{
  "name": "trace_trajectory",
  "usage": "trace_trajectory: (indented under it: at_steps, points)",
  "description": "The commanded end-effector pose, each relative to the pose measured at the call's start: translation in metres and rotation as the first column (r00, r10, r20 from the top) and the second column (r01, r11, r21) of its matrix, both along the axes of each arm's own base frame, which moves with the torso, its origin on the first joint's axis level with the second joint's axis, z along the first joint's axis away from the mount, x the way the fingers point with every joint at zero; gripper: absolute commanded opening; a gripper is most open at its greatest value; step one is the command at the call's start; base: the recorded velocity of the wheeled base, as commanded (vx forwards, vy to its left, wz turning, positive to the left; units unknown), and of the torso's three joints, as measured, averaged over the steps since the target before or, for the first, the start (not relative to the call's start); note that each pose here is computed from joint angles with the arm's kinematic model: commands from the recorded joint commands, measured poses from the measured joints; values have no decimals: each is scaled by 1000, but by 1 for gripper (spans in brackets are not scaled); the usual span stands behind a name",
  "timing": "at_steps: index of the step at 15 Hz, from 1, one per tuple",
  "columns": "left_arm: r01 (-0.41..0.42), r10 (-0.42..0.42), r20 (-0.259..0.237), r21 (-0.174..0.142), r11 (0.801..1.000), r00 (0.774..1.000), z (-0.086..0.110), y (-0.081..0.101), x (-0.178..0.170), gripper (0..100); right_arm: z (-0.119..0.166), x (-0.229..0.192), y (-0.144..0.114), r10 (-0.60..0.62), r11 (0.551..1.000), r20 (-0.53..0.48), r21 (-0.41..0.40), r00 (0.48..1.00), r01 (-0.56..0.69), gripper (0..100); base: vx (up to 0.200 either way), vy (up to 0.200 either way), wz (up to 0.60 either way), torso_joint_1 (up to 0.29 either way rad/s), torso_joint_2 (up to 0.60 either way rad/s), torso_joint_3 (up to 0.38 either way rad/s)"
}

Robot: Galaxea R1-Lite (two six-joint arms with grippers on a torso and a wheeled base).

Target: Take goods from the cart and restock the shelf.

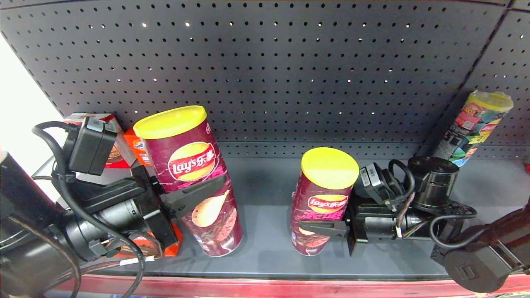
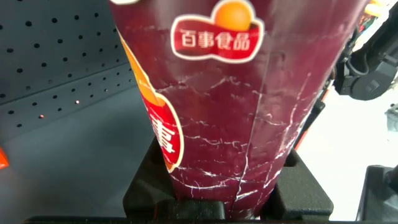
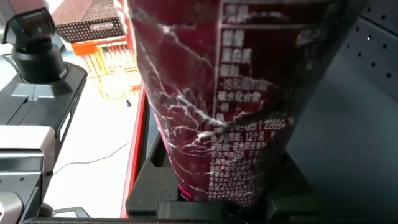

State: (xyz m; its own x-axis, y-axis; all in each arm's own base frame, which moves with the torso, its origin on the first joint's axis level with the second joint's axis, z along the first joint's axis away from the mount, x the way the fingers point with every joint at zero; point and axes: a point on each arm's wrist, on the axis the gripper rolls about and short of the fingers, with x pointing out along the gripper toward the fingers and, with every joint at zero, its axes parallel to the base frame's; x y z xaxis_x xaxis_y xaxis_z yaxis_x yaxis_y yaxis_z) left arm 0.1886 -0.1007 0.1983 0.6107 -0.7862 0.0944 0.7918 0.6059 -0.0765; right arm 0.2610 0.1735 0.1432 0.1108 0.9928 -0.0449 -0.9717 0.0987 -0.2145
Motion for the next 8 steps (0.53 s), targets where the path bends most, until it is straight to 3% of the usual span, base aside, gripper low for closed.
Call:
trace_trajectory:
  at_steps: [1,8]
  points:
    - [0,0,-1,-4,1000,1000,1,0,0,0,-2,0,0,1,1000,-6,-4,1000,-1,100,0,0,0,0,0,0]
    - [1,-1,-2,-5,1000,1000,0,0,0,0,-1,-12,-17,-35,999,-16,-12,999,34,100,0,0,0,0,0,0]
